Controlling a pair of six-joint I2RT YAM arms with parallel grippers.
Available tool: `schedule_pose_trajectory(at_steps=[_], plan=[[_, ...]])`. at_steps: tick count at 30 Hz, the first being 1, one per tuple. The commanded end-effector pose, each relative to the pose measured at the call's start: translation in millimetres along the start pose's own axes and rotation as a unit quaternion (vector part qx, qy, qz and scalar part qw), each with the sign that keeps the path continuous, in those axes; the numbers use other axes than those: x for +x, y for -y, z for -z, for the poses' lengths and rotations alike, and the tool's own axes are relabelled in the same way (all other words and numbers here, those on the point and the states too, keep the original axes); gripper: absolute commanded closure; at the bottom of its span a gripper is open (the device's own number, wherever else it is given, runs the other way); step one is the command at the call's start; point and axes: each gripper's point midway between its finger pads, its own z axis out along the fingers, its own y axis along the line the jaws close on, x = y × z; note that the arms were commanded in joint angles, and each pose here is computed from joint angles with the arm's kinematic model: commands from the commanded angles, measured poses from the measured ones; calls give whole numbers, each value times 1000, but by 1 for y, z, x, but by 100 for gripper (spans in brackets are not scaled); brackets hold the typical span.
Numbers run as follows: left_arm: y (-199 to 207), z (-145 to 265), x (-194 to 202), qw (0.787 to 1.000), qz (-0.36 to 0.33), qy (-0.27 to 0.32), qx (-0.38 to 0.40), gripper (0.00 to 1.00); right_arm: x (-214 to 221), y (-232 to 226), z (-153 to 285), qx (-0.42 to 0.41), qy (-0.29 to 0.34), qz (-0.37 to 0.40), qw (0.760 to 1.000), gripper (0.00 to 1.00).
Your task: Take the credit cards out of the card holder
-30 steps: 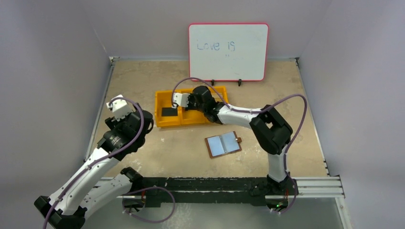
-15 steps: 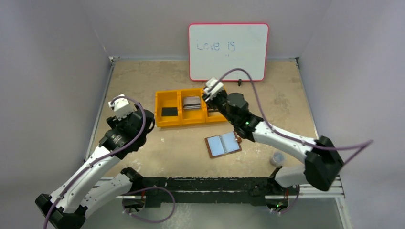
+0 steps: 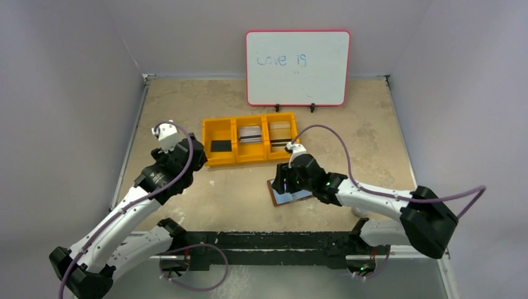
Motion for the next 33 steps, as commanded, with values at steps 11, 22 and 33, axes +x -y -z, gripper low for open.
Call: schedule_pose_trajectory(at_steps=[11, 22, 33], plan=[[106, 23, 75, 972, 13, -111, 206, 19, 54, 28, -13, 153, -90, 32, 984, 33], [131, 33, 113, 966, -22, -135, 220, 19, 86, 57, -25, 236, -125, 18, 964, 53], [127, 31, 124, 965, -27, -142, 217, 19, 82, 54, -27, 242, -114, -5, 964, 76]])
